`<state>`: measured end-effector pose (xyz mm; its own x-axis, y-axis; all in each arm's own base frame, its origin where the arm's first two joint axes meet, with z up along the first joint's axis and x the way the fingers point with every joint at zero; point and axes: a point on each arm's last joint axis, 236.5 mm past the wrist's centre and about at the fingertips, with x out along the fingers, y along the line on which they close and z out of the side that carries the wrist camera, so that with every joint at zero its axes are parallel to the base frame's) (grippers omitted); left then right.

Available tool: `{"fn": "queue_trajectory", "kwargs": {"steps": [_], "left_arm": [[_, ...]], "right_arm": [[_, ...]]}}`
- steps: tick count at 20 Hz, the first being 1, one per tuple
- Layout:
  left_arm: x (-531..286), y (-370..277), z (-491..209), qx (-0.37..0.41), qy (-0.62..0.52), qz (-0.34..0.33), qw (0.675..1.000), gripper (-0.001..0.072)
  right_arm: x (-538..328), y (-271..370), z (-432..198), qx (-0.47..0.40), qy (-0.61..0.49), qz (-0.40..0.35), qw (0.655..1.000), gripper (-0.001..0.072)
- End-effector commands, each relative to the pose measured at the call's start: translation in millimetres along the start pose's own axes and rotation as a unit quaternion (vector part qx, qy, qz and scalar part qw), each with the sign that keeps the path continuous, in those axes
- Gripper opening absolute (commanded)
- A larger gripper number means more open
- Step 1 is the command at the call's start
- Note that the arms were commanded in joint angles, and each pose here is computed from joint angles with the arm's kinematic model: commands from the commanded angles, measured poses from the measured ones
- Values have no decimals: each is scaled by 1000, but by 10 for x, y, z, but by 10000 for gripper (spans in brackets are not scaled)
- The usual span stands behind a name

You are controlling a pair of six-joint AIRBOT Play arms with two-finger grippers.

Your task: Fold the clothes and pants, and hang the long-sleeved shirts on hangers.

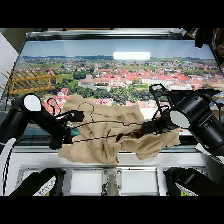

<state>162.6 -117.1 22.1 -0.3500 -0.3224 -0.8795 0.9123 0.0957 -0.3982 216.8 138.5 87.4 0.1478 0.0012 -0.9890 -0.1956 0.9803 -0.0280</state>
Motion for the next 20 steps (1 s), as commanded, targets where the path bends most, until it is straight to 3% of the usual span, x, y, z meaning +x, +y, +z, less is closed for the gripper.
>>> {"fn": "queue_trajectory", "kwargs": {"steps": [1,6,8,16,20], "left_arm": [[147,58,23,-6,5,-16,1000,15],[173,100,213,-5,-36,-13,999,16],[186,107,243,0,-36,-9,999,15],[313,129,511,7,-35,18,999,16],[250,112,804,-3,-105,10,994,16]], "right_arm": [[2,3,-1,0,0,0,1000,22],[1,17,-9,-2,2,3,1000,22],[-49,8,14,-42,-3,3,999,21],[-694,16,137,-18,-20,13,1000,20],[-768,57,240,-18,-33,18,999,20]]}}
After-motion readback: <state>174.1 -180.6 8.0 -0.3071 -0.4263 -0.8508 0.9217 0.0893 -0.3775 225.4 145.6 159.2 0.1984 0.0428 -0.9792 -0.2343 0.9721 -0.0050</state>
